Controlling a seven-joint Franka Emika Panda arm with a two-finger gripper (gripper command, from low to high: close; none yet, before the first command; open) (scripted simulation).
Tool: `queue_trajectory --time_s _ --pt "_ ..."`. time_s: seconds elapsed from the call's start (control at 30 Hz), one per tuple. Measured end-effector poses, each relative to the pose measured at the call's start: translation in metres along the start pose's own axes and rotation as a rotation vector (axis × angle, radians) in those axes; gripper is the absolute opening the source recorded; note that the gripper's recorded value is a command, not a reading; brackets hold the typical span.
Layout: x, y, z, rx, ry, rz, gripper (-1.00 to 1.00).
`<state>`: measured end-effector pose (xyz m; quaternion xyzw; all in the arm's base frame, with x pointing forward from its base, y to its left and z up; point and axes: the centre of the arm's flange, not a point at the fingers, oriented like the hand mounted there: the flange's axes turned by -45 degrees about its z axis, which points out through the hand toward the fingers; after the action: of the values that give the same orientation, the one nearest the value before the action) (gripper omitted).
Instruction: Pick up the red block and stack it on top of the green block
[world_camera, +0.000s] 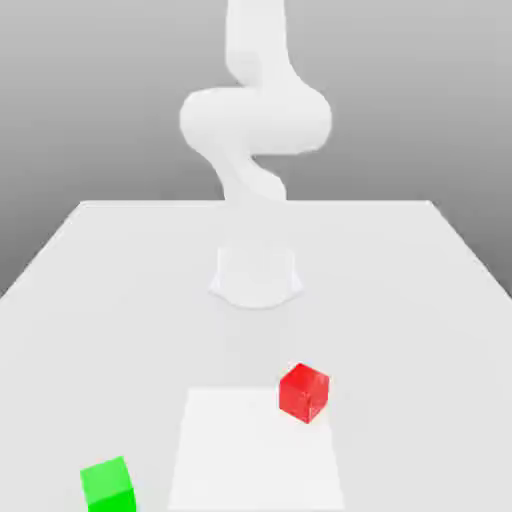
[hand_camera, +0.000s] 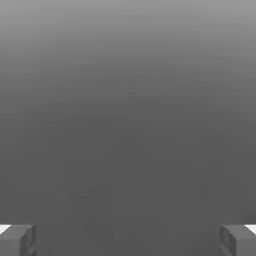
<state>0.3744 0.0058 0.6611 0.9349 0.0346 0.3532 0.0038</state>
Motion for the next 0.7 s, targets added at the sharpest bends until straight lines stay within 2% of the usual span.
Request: queue_trajectory --time_s 0.3,0.57,0.7 --pt "-0.111 -0.039 0.200 0.120 -0.320 -0.364 0.00" --pt "-0.292 -0.074 0.309 0.298 -0.619 -0.733 0.00" --pt "-0.340 -0.079 0.341 0.330 -0.661 -0.791 0.00"
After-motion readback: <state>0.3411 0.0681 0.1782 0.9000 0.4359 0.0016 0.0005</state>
